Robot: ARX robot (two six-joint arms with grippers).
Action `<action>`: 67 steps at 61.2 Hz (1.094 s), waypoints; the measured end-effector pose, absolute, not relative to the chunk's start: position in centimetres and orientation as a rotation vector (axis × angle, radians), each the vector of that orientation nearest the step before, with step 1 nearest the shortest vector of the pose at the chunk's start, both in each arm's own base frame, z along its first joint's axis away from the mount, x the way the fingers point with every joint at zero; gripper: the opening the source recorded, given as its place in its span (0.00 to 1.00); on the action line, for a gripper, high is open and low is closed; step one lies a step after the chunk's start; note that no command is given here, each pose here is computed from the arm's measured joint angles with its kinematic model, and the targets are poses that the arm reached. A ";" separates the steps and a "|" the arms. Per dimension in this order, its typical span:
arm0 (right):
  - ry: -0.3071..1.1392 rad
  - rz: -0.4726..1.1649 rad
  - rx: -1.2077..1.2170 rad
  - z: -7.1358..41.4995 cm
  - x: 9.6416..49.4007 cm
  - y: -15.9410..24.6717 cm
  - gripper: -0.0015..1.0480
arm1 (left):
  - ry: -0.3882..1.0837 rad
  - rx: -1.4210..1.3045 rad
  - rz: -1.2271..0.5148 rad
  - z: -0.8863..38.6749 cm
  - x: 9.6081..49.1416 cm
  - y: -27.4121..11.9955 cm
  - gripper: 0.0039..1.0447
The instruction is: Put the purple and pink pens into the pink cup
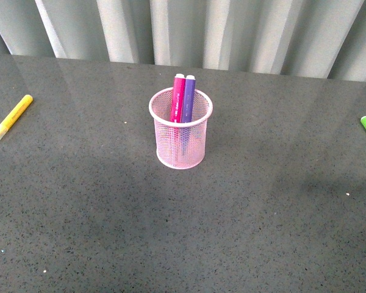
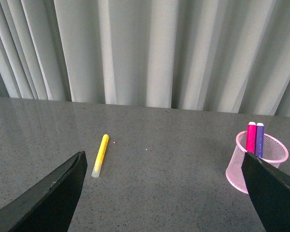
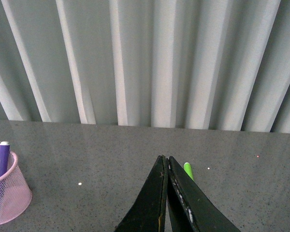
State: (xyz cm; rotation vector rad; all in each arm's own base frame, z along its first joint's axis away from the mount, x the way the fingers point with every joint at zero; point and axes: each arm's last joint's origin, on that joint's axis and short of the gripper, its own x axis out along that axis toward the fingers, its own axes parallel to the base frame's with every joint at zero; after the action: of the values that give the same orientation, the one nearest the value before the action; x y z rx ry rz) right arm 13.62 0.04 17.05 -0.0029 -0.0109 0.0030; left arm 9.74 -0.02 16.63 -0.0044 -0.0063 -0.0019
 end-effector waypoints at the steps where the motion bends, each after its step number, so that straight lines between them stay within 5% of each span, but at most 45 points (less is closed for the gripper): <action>1: -0.012 0.003 -0.003 17.1 13.5 0.0 0.03 | -0.006 -0.004 -0.002 16.6 9.7 0.0 0.94; 67: -0.004 0.001 -0.002 17.0 9.8 0.0 0.03 | -0.006 -0.004 -0.002 16.6 9.7 0.0 0.94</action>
State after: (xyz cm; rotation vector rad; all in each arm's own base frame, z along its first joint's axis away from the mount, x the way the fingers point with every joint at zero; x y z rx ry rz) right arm 9.79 0.02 16.98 -0.0021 -0.0040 0.0008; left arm 9.74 -0.02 16.62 -0.0044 -0.0059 -0.0015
